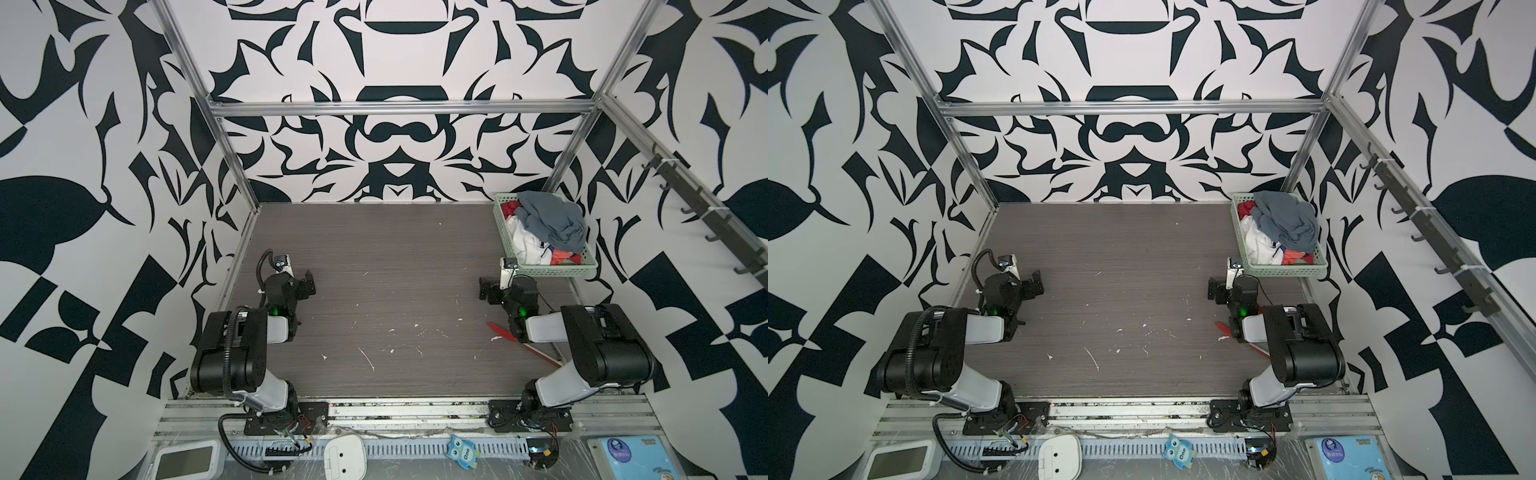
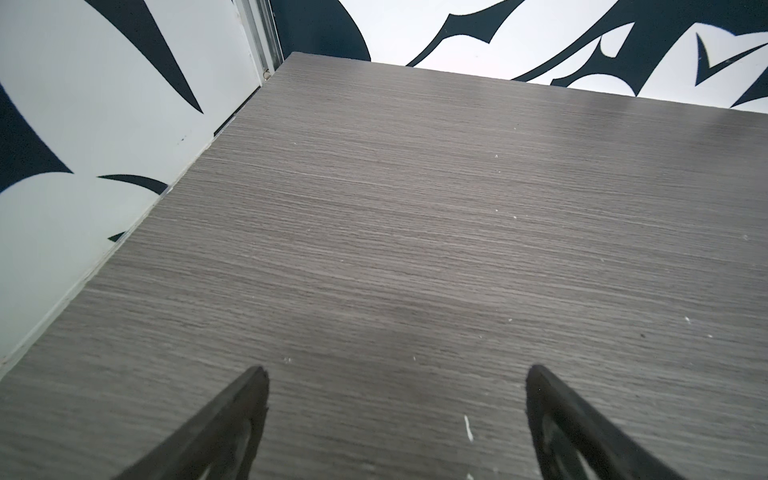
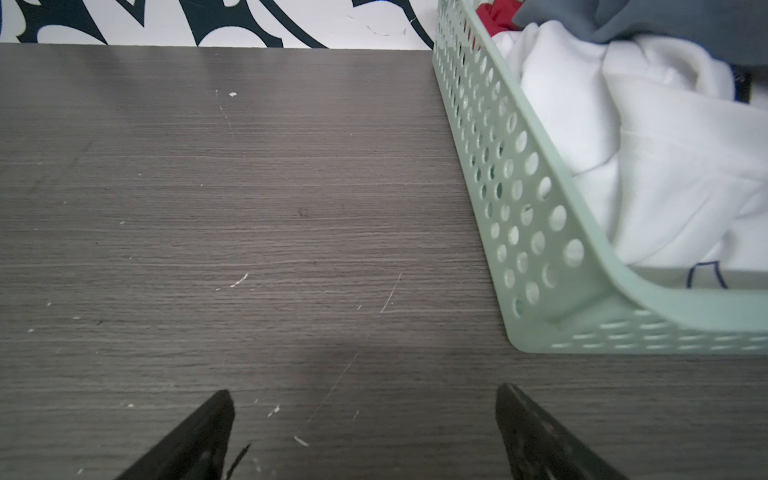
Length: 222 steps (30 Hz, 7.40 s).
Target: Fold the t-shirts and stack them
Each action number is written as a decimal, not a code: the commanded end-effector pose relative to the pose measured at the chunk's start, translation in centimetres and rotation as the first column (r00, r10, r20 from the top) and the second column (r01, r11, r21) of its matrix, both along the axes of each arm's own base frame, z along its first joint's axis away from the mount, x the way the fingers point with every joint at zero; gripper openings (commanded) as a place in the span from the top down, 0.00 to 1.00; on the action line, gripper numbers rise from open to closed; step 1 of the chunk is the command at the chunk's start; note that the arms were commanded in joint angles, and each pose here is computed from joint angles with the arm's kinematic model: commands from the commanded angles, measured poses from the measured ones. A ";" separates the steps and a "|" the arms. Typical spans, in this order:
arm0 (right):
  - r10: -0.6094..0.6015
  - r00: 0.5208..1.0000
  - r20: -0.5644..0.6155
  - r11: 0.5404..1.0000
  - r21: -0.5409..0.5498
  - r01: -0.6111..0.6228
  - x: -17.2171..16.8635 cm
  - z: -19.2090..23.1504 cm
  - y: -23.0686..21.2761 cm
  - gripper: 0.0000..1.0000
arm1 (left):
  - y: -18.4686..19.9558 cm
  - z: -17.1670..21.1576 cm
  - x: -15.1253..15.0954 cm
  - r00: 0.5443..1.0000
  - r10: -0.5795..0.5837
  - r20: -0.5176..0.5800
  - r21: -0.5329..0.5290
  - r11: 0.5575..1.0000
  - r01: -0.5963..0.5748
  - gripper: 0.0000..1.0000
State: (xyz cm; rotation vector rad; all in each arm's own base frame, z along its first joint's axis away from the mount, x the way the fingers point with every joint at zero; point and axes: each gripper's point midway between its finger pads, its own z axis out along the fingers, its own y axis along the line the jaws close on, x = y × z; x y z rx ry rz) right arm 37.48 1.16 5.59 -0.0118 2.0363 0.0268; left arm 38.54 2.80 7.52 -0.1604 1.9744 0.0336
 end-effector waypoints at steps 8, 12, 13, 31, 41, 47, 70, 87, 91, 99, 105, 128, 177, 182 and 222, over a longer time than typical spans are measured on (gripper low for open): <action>-0.060 0.996 0.067 0.993 0.104 0.053 0.6 10.2 0.0 0.00 | -1.9 12.0 2.9 0.993 -0.058 0.106 -0.154 0.985 0.074 0.01; -0.081 0.995 0.052 0.898 0.438 0.050 -0.3 15.4 2.3 0.00 | -3.8 18.7 3.7 0.993 0.053 0.108 -0.456 0.890 0.002 0.01; -0.056 0.998 0.039 0.843 0.537 0.027 -0.4 16.7 3.7 0.00 | -5.4 20.0 4.1 0.994 0.047 0.097 -0.506 0.863 0.009 0.01; 0.127 0.992 -0.003 0.660 0.747 -0.082 0.2 27.3 12.8 0.00 | -32.0 24.9 6.1 0.844 -0.491 0.216 -0.819 0.379 0.430 0.01; -0.443 0.870 -0.215 0.836 0.250 0.488 3.9 22.6 -2.5 0.20 | -33.0 25.6 7.8 0.828 -0.534 0.172 -0.807 0.406 0.429 0.01; -0.590 0.783 -0.197 0.784 0.092 0.614 5.6 20.6 -10.1 0.04 | -32.7 26.5 5.5 0.798 -0.571 0.193 -0.793 0.388 0.469 0.01; -0.613 0.769 -0.178 0.762 0.122 0.636 16.9 13.3 -18.7 0.11 | -27.2 23.1 6.6 0.938 -0.345 0.025 -0.706 0.658 0.261 0.01; -0.577 0.800 -0.165 0.757 0.260 0.600 15.7 17.5 -16.8 1.00 | -26.7 22.5 6.6 0.949 -0.316 0.019 -0.707 0.667 0.236 0.01; -0.614 0.788 -0.049 0.746 0.289 0.599 13.2 22.3 -17.0 1.00 | -27.3 22.3 6.9 0.940 -0.340 0.024 -0.716 0.650 0.254 0.01; -0.592 0.799 0.104 0.783 0.309 0.540 8.2 28.7 -15.7 1.00 | -29.3 22.5 7.6 0.910 -0.414 0.031 -0.733 0.609 0.303 0.01; -0.488 0.862 0.137 0.828 0.385 0.407 5.2 31.3 -11.2 1.00 | -30.7 22.7 8.5 0.887 -0.459 0.039 -0.738 0.586 0.335 0.01; 0.254 0.908 0.333 0.790 0.471 -0.394 0.8 44.0 16.4 1.00 | -27.2 25.9 10.0 0.898 -0.432 0.085 -0.630 0.675 0.384 0.01; 0.110 0.839 -0.533 0.545 0.738 0.397 -3.6 4.6 17.9 0.27 | -35.3 5.1 9.0 0.632 -0.664 -0.400 -0.541 0.727 0.422 0.03; 0.125 0.870 -0.476 0.526 0.776 0.349 -1.9 3.8 19.1 0.26 | -36.4 4.8 9.4 0.614 -0.696 -0.372 -0.582 0.690 0.430 0.08; 0.161 0.931 0.326 0.810 0.496 -0.314 -3.3 37.8 13.9 1.00 | -28.2 33.5 2.4 0.793 -0.565 0.228 -0.359 0.708 0.608 1.00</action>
